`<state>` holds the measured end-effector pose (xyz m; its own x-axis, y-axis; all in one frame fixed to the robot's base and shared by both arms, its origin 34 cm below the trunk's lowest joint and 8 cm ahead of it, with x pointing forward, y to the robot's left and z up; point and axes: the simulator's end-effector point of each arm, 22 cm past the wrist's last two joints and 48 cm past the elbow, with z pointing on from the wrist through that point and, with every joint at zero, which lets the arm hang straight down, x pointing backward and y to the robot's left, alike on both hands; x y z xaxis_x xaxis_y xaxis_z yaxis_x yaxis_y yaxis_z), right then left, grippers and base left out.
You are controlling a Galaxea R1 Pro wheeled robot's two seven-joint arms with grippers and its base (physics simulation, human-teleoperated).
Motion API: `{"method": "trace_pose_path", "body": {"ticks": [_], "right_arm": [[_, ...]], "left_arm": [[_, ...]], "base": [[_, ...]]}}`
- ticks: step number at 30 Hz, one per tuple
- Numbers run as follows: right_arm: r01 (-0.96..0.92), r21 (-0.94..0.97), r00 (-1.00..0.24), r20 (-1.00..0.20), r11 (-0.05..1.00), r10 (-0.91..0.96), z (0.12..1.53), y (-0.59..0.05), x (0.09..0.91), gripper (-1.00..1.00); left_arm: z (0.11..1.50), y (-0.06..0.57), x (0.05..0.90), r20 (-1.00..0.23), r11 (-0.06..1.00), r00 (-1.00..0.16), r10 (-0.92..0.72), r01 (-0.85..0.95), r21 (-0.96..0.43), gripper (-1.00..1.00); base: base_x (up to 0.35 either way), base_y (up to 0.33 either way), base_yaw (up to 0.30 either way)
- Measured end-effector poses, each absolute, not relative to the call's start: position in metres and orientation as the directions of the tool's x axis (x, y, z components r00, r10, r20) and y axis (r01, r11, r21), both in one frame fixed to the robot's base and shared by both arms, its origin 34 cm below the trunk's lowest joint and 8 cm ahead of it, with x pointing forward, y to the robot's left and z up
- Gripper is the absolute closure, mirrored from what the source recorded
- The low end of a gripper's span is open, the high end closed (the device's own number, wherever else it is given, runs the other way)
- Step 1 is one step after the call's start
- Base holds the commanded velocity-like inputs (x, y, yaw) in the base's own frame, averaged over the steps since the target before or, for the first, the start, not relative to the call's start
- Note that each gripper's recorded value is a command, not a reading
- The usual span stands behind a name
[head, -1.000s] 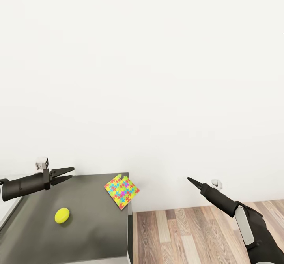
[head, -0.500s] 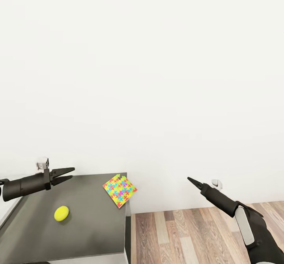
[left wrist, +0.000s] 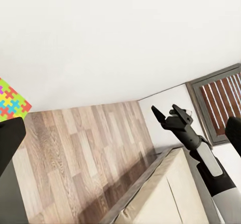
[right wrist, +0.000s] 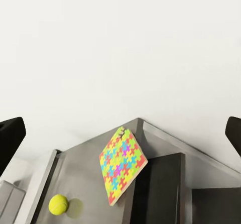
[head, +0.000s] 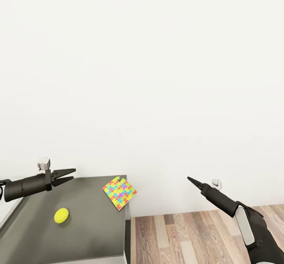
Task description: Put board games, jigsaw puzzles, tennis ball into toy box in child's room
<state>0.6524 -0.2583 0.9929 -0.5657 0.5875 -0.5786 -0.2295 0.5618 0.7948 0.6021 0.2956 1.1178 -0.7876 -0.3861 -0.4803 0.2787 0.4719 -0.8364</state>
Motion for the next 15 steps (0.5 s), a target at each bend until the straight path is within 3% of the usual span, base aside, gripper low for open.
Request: {"method": "trace_pose_path", "body": {"ticks": [6,15], "right_arm": [[-0.237,0.793,-0.560,-0.584,0.561,0.588,0.998,-0.258,0.652,-1.00],[-0.248,0.789,-0.550,-0.592,0.562,0.589,1.006,-0.258,0.653,-1.00]], "left_arm": [[1.122,0.295,0.601,-0.488,0.472,-0.783,-0.386,0.287,-0.834,-1.00],[1.129,0.295,0.599,-0.498,0.472,-0.777,-0.386,0.298,-0.830,-1.00]], "base": [[0.034,-0.109,0.000],[0.138,-0.161,0.010]]}}
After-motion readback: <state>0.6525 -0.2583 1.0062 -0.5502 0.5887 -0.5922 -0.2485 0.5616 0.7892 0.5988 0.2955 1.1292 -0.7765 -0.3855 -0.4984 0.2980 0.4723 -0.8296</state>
